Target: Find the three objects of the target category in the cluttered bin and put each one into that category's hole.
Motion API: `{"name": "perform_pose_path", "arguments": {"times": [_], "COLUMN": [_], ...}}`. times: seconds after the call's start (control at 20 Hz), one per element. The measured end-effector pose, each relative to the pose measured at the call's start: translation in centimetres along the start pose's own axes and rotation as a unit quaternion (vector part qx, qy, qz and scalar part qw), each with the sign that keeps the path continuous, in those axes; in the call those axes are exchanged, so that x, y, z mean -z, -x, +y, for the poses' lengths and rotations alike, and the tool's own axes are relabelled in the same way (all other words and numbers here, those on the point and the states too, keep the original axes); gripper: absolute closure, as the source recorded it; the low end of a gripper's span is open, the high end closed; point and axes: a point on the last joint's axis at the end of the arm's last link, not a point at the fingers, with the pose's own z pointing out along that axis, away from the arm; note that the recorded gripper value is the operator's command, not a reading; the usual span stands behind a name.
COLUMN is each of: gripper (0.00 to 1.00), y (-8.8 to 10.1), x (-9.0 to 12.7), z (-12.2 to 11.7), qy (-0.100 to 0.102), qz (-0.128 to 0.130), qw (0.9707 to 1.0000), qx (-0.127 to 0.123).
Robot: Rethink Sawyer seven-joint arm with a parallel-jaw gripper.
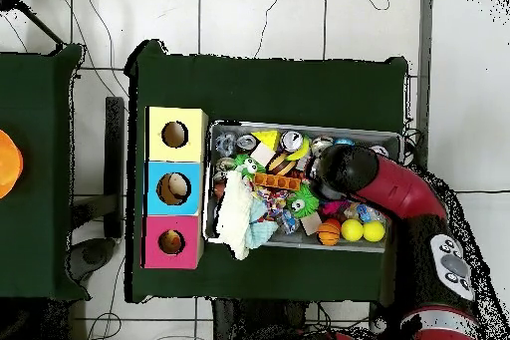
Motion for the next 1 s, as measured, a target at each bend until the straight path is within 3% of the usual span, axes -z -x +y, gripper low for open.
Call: {"name": "perform_pose_path", "arguments": {"times": [0.25, 0.55, 1.0], "gripper": [0.00, 0.00, 0.00], "y": [1.8, 3.5, 4.7], "x": [1.0, 1.5, 0.1], "z": [-2.6, -4.6, -6.3], "qy": [0.002, -0.007, -0.019], "qz": [0.002, -0.009, -0.013], "qw": [0.9999, 0.9998, 0.9996], "qx": [-0.016, -0.019, -0.014]}}
